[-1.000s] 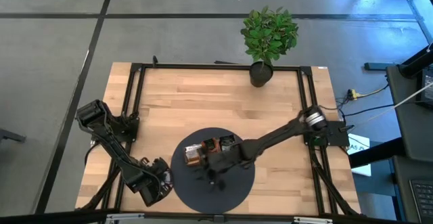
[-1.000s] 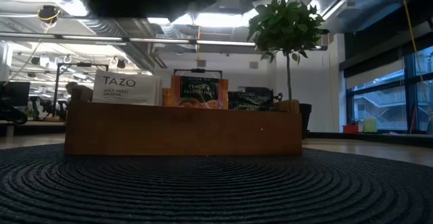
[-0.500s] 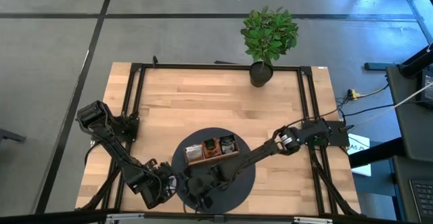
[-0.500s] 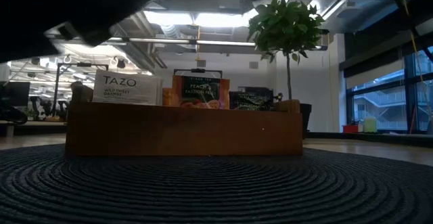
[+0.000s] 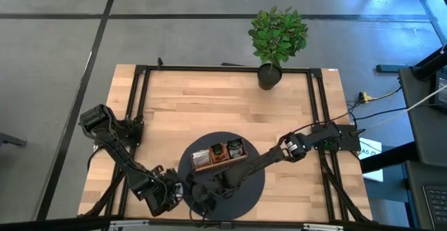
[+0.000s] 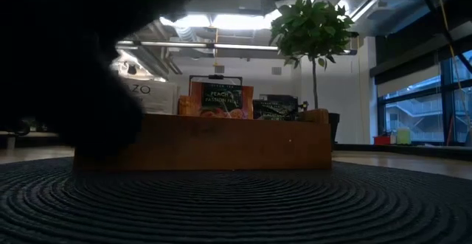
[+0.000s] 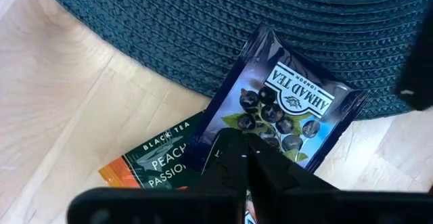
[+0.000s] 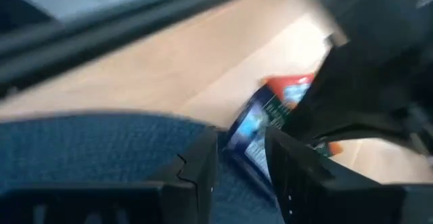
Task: Pick & Place Tea
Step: Put the black white tea bag into the right section of the wooden organizer
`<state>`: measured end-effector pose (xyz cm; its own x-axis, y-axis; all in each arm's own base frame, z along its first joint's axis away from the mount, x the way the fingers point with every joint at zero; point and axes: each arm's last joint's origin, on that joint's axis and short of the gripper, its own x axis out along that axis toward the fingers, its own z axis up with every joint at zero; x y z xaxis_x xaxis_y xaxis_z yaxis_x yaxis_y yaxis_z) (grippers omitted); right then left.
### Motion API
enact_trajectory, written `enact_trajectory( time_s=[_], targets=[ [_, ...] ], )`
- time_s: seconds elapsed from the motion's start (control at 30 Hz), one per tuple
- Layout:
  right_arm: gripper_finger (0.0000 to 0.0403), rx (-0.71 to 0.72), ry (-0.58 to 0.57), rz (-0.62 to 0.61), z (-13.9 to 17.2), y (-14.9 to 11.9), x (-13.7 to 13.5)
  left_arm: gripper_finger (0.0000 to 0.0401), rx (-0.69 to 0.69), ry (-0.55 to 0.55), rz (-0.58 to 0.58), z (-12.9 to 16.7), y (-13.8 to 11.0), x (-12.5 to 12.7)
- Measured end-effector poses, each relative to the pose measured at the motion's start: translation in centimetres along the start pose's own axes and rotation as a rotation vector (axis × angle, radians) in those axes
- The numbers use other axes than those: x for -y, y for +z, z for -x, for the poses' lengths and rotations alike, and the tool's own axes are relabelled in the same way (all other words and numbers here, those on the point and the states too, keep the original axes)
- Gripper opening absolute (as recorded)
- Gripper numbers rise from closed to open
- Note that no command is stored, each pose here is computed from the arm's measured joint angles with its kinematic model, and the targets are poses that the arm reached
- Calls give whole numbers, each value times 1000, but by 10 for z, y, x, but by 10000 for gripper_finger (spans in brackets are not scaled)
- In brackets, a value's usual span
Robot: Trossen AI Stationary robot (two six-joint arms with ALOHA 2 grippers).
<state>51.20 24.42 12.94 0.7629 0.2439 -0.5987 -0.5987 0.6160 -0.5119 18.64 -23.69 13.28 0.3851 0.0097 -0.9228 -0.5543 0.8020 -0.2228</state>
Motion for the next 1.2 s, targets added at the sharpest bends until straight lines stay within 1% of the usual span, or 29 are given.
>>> enact_trajectory(
  time_s=[0.1, 0.23, 0.43, 0.7, 0.83, 0.93, 1.0, 1.1, 1.17, 1.2],
  targets=[
    [126, -27, -7, 42, -6, -4, -8, 2, 3, -4, 1, 0, 0, 0],
    [126, -74, -74, 96, -10, -6, -13, 7, 3, -42, -3, 0, 0, 4],
    [126, -80, -98, 95, -10, -6, -11, 2, 7, -61, -7, 0, 0, 6],
    [123, -95, -104, 90, -10, -9, -10, 8, 23, -69, -11, -12, -3, 11],
    [97, -99, -110, 88, -10, -9, -10, 3, 19, -66, -20, -12, -3, 10],
    [65, -99, -111, 87, -10, -9, -10, 2, 14, -66, -22, -12, -4, 10],
    [42, -99, -111, 87, -10, -9, -10, 5, 12, -67, -49, -11, -3, 10],
    [16, -98, -112, 89, -10, -9, -10, 10, 1, -86, -106, -3, -2, 10],
    [16, -103, -114, 93, -10, -8, -12, 12, 10, -86, -134, 9, 1, 5],
    [16, -109, -124, 96, -10, -7, -13, 12, 31, -110, -132, 17, 4, 6]
  ],
)
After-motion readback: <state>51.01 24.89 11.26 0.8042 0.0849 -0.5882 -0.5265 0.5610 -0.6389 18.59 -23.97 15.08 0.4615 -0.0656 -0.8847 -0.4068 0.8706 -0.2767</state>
